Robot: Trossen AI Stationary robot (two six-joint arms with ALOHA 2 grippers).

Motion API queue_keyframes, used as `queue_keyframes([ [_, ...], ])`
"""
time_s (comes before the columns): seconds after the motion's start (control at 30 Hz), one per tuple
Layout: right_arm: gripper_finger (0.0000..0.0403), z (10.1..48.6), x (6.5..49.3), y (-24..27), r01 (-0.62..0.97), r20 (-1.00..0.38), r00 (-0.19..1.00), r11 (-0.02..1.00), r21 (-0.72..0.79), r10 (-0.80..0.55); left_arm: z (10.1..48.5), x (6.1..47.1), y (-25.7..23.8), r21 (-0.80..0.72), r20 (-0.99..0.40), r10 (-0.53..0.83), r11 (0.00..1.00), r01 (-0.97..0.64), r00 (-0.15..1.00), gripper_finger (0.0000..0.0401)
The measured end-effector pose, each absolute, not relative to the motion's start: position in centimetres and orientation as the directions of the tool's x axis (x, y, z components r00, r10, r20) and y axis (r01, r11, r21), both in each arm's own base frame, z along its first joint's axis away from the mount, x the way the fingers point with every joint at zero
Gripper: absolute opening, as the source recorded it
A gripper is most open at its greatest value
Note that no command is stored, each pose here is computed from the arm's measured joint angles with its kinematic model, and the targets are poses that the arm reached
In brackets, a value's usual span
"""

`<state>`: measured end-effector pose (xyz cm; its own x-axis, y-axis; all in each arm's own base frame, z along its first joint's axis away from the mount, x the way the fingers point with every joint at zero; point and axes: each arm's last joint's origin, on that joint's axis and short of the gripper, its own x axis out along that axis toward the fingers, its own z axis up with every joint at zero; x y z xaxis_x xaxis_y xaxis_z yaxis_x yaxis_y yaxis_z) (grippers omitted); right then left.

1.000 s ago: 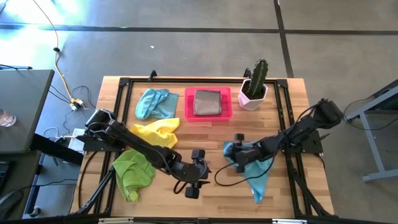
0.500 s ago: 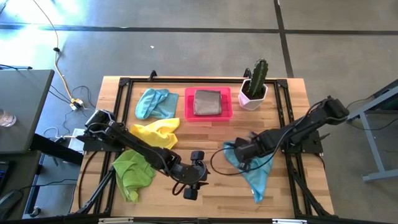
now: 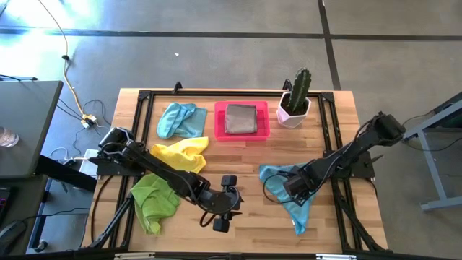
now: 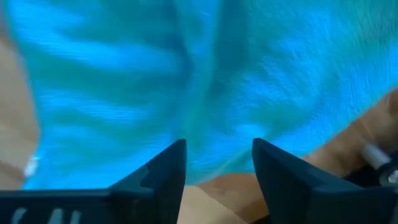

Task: Fold microfiber towels
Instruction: Fold the bottom blue microfiber cloth

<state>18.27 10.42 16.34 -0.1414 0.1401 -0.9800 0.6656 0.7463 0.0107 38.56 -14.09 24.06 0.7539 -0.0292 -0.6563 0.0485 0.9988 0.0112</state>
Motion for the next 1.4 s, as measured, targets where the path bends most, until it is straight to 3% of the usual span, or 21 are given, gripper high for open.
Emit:
queue_keyframes([
  [0.43, 0.0183, 16.9, 19.1, 11.0, 0.611, -0.972, -0.096, 0.784, 0.113, 0.215, 24.1, 38.6, -14.1, 0.013, -0.655, -0.026, 0.999, 0.045, 0.755, 0.0181],
  [1.4, 0.0170, 15.1, 17.7, 12.1, 0.552, -0.994, -0.072, 0.833, 0.028, 0.082, 24.0, 38.6, -14.0, 0.017, -0.657, -0.024, 0.999, 0.047, 0.753, 0.0181],
])
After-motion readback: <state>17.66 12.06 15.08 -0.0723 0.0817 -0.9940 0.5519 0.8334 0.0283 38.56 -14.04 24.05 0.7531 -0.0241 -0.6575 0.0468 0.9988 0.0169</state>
